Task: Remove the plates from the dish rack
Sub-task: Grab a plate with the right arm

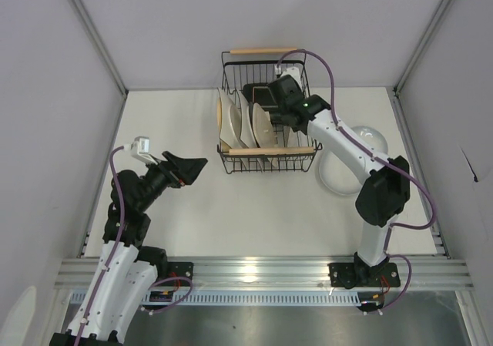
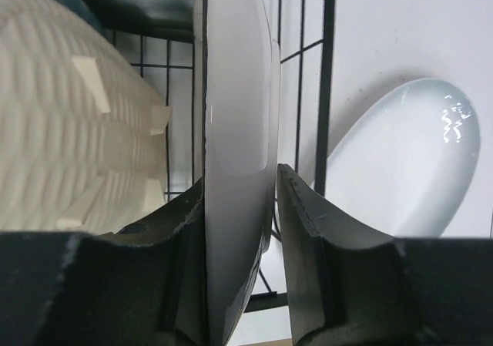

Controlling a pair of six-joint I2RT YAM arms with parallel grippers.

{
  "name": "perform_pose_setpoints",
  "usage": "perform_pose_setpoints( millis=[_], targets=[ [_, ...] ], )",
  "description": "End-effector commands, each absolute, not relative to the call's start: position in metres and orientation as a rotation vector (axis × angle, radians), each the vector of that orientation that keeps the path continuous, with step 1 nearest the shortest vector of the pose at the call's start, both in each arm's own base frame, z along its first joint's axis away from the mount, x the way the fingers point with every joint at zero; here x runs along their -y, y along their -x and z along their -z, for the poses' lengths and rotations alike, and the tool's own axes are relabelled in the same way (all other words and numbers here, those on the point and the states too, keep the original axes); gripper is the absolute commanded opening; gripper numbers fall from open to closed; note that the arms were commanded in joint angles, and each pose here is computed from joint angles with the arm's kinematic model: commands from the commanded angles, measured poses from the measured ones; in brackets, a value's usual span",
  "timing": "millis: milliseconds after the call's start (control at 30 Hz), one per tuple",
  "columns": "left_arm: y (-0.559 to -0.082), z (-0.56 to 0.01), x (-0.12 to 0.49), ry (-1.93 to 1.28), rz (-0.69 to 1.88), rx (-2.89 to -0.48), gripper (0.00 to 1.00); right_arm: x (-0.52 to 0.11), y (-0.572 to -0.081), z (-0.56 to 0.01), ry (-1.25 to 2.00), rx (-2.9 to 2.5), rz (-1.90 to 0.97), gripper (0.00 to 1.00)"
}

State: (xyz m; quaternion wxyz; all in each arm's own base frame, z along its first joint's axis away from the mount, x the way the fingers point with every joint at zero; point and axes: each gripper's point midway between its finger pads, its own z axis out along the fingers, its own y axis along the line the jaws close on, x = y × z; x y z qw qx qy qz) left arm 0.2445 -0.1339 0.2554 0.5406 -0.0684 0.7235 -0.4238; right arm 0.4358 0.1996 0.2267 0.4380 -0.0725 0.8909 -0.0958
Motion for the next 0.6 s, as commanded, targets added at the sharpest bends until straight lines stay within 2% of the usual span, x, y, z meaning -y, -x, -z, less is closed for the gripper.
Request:
perform_pose_setpoints(
  millis=[0, 333, 567],
  targets=[
    [-0.243, -0.27, 0.135, 0.138, 1.015, -1.682, 1.0, -0.156, -0.442, -0.288, 0.029, -2.07, 0.301, 0.0],
    [-0.243, -0.272, 0.136, 0.138, 1.025, -1.678, 1.0, -0.128, -0.44, -0.329, -0.067, -1.975, 0.282, 0.0],
    [-0.242, -0.27, 0.137, 0.146, 1.034, -1.685, 1.0, -0.116, -0.44, -0.331, -0.097, -1.974, 0.273, 0.0]
  ],
)
